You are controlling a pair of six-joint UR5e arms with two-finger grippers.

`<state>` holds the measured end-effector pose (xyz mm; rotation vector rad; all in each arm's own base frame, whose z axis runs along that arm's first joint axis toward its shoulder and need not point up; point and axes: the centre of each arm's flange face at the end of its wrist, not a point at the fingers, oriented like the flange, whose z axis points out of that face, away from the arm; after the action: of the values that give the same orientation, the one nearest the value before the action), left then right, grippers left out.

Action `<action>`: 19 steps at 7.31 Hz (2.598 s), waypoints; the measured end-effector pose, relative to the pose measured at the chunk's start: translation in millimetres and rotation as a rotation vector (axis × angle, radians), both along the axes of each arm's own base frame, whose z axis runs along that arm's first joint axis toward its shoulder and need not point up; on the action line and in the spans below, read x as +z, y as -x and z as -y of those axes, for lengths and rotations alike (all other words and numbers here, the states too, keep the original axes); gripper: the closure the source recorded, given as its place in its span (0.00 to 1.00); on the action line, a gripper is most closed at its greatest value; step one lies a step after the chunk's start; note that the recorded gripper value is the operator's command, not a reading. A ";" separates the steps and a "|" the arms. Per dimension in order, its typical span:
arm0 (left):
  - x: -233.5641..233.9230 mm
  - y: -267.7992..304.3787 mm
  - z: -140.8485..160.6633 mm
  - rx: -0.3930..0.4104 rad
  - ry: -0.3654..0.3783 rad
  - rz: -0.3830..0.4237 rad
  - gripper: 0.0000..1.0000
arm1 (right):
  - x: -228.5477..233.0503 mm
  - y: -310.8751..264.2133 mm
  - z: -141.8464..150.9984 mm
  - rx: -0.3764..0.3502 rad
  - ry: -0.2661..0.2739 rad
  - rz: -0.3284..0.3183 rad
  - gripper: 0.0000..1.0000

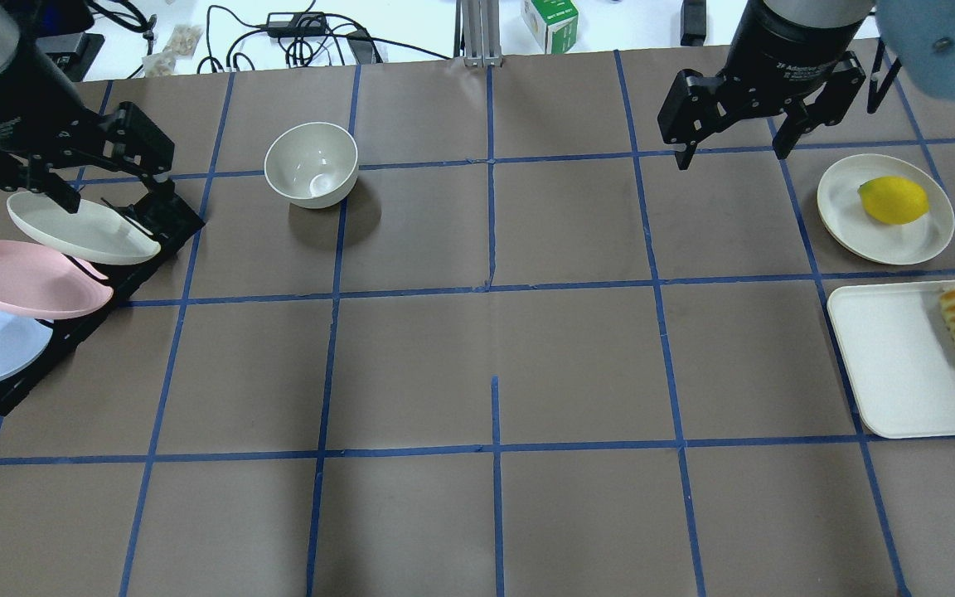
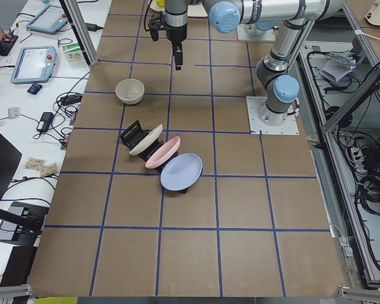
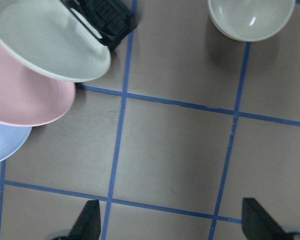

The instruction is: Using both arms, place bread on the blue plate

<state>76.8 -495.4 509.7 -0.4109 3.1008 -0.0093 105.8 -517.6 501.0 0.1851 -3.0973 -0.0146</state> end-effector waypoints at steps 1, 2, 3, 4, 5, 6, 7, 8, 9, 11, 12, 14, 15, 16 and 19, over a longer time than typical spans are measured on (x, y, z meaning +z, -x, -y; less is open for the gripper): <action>-5.9 -49.0 -5.7 0.059 -0.018 0.012 0.00 | -10.3 33.9 2.6 0.018 -0.025 -0.011 0.00; -10.2 -90.0 -12.4 0.094 -0.021 0.022 0.00 | -21.3 69.5 2.5 0.046 -0.042 -0.026 0.00; -14.5 -126.3 -18.7 0.117 -0.010 0.036 0.00 | -36.0 108.4 0.2 0.057 -0.055 -0.038 0.00; -21.9 -158.4 -24.7 0.125 -0.006 0.043 0.00 | -57.3 155.1 -4.8 0.053 -0.068 -0.035 0.00; -33.0 -191.0 -31.8 0.145 -0.013 0.039 0.00 | -80.3 206.3 -14.3 0.040 -0.070 -0.027 0.00; -46.2 -227.0 -40.0 0.178 -0.016 0.035 0.00 | -103.5 255.7 -27.6 0.033 -0.061 -0.025 0.00; -59.3 -257.9 -44.6 0.189 -0.006 0.043 0.00 | -125.0 296.5 -39.7 0.038 -0.051 -0.027 0.00; -74.6 -283.6 -45.4 0.165 0.005 0.052 0.00 | -147.8 336.3 -50.0 0.039 -0.050 -0.028 0.00; -93.5 -307.8 -45.2 0.133 0.012 0.055 0.00 | -176.1 373.1 -57.3 0.031 -0.065 -0.012 0.00; -136.3 -343.0 -39.2 0.112 0.026 0.039 0.00 | -226.8 411.9 -58.1 0.040 -0.092 0.019 0.00; -155.5 -350.6 -34.6 0.107 0.031 0.011 0.00 | -239.0 416.3 -58.0 0.047 -0.099 0.029 0.00; -184.4 -359.3 -29.9 0.103 0.016 -0.029 0.12 | -261.6 418.7 -54.5 0.053 -0.100 0.050 0.00; -196.6 -362.2 -28.6 0.104 0.004 -0.043 0.12 | -272.3 420.5 -52.2 0.053 -0.097 0.054 0.00; -206.3 -364.8 -28.1 0.105 -0.009 -0.053 0.13 | -282.4 422.4 -50.6 0.051 -0.100 0.059 0.00; -222.0 -369.9 -31.3 0.107 -0.068 -0.046 0.28 | -296.6 419.9 -46.2 0.039 -0.107 0.075 0.00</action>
<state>446.7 -464.1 287.6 -0.5819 3.1090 0.1073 -314.1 -471.4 204.3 0.2552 -3.1689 -0.1769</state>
